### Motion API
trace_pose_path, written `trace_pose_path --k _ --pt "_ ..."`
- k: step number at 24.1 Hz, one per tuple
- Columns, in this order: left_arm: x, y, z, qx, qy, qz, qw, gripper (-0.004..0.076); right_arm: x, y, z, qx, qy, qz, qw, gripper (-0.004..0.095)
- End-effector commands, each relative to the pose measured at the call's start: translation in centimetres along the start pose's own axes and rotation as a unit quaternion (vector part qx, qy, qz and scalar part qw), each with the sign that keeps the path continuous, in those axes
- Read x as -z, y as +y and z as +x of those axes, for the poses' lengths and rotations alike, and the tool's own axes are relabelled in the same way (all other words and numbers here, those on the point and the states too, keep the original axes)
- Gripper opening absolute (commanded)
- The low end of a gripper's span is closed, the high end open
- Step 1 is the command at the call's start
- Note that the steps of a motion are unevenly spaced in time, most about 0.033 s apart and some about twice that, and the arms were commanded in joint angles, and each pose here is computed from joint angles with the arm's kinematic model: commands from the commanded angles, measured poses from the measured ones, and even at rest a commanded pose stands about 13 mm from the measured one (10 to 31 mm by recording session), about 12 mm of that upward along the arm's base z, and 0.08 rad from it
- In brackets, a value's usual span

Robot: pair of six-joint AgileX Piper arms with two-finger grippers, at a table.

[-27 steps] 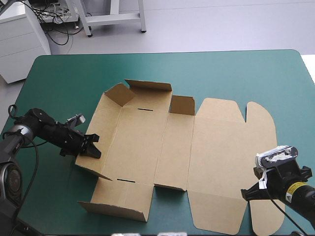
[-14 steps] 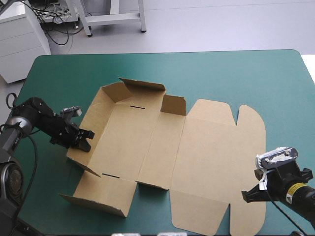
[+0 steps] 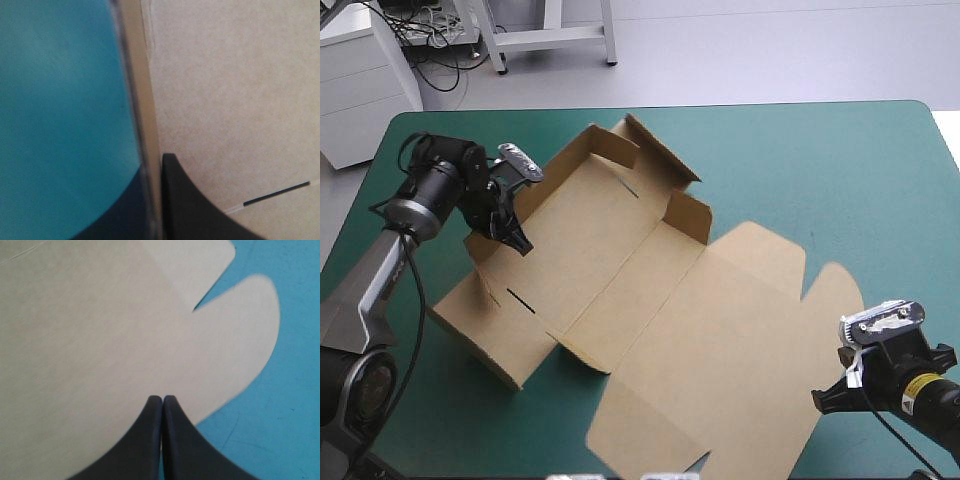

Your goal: Fold the box

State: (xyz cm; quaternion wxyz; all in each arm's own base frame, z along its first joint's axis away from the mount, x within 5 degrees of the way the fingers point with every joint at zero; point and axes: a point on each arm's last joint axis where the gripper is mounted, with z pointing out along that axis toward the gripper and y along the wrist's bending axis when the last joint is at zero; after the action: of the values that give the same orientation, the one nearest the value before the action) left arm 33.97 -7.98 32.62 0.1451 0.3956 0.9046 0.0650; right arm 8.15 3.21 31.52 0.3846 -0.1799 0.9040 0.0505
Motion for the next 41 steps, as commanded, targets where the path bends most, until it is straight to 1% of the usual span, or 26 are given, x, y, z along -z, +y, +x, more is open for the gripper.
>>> trace_pose_path --k 1,3,5,8,10,14,17,19,20,21,22,26,27,28,31,33,34,35,37,41 --pt "4.3 -1.2 -1.1 -0.113 0.01 -0.083 0.99 -0.0032 0.5 -0.1 -0.9 0.001 -0.034 0.003 0.999 -0.0023" --pt "5.2 -2.0 -2.0 -0.162 0.013 -0.12 0.979 -0.0032 0.5 -0.1 -0.9 0.001 -0.034 0.003 0.999 -0.0023" --pt "5.8 -2.7 -2.6 -0.191 0.02 -0.151 0.97 -0.0032 0.5 0.0 -0.9 -0.002 -0.033 -0.002 0.999 -0.0023" --pt "6.0 -3.9 -3.4 -0.216 0.013 -0.162 0.963 -0.0032 0.5 0.1 -0.9 -0.007 -0.032 -0.009 0.999 -0.0023" --pt "6.1 -4.5 -4.0 -0.222 -0.009 -0.167 0.96 -0.0032 0.5 0.2 -0.9 -0.009 -0.032 -0.012 0.999 -0.0023" --pt "6.6 -5.6 -5.6 -0.206 -0.081 -0.191 0.956 -0.0032 0.5 0.2 -0.9 -0.009 -0.032 -0.013 0.999 -0.0023" --pt "7.0 -6.2 -6.4 -0.199 -0.11 -0.205 0.952 -0.0032 0.5 0.2 -0.9 -0.009 -0.032 -0.013 0.999 -0.0023" --pt "7.3 -7.2 -6.9 -0.223 -0.117 -0.229 0.94 -0.0032 0.5 0.2 -0.9 -0.009 -0.032 -0.013 0.999 -0.0023" --pt "7.5 -8.2 -7.2 -0.249 -0.117 -0.254 0.927 -0.0032 0.5 0.2 -0.9 -0.01 -0.032 -0.013 0.999 -0.0023" --pt "7.6 -8.7 -7.4 -0.26 -0.121 -0.262 0.922 -0.0032 0.5 0.2 -0.9 -0.01 -0.032 -0.013 0.999 -0.0023" --pt "8.0 -9.8 -7.6 -0.27 -0.141 -0.275 0.912 -0.0032 0.5 0.2 -0.9 -0.011 -0.032 -0.013 0.999 -0.0023" --pt "9.0 -11.8 -7.5 -0.275 -0.197 -0.297 0.893 -0.0032 0.5 0.2 -0.9 -0.013 -0.032 -0.013 0.999 -0.0022" --pt "9.4 -12.5 -7.4 -0.278 -0.216 -0.317 0.881 -0.0032 0.5 0.2 -0.9 -0.014 -0.032 -0.013 0.999 -0.0022" --pt "9.3 -13.2 -7.1 -0.284 -0.225 -0.334 0.87 -0.0032 0.5 0.2 -0.9 -0.019 -0.031 -0.013 0.999 -0.0022" --pt "8.4 -14.6 -6.6 -0.308 -0.226 -0.344 0.858 -0.0032 0.5 0.2 -0.9 -0.027 -0.031 -0.014 0.999 -0.0022" --pt "7.7 -15.6 -6.6 -0.318 -0.243 -0.354 0.846 -0.0032 0.5 0.2 -0.9 -0.029 -0.031 -0.014 0.999 -0.0022" --pt "7.5 -16.3 -6.7 -0.324 -0.26 -0.369 0.832 -0.0032 0.5 0.2 -0.9 -0.029 -0.031 -0.014 0.999 -0.0022" --pt "7.4 -16.6 -6.7 -0.329 -0.265 -0.379 0.824 -0.0032 0.5 0.2 -0.9 -0.029 -0.031 -0.014 0.999 -0.0022" --pt "7.0 -17.6 -6.6 -0.334 -0.282 -0.416 0.798 -0.0032 0.5 0.2 -0.9 -0.029 -0.031 -0.014 0.999 -0.0022" --pt "6.2 -18.3 -6.1 -0.333 -0.288 -0.448 0.778 -0.0032 0.5 0.2 -0.9 -0.029 -0.031 -0.014 0.999 -0.0022"
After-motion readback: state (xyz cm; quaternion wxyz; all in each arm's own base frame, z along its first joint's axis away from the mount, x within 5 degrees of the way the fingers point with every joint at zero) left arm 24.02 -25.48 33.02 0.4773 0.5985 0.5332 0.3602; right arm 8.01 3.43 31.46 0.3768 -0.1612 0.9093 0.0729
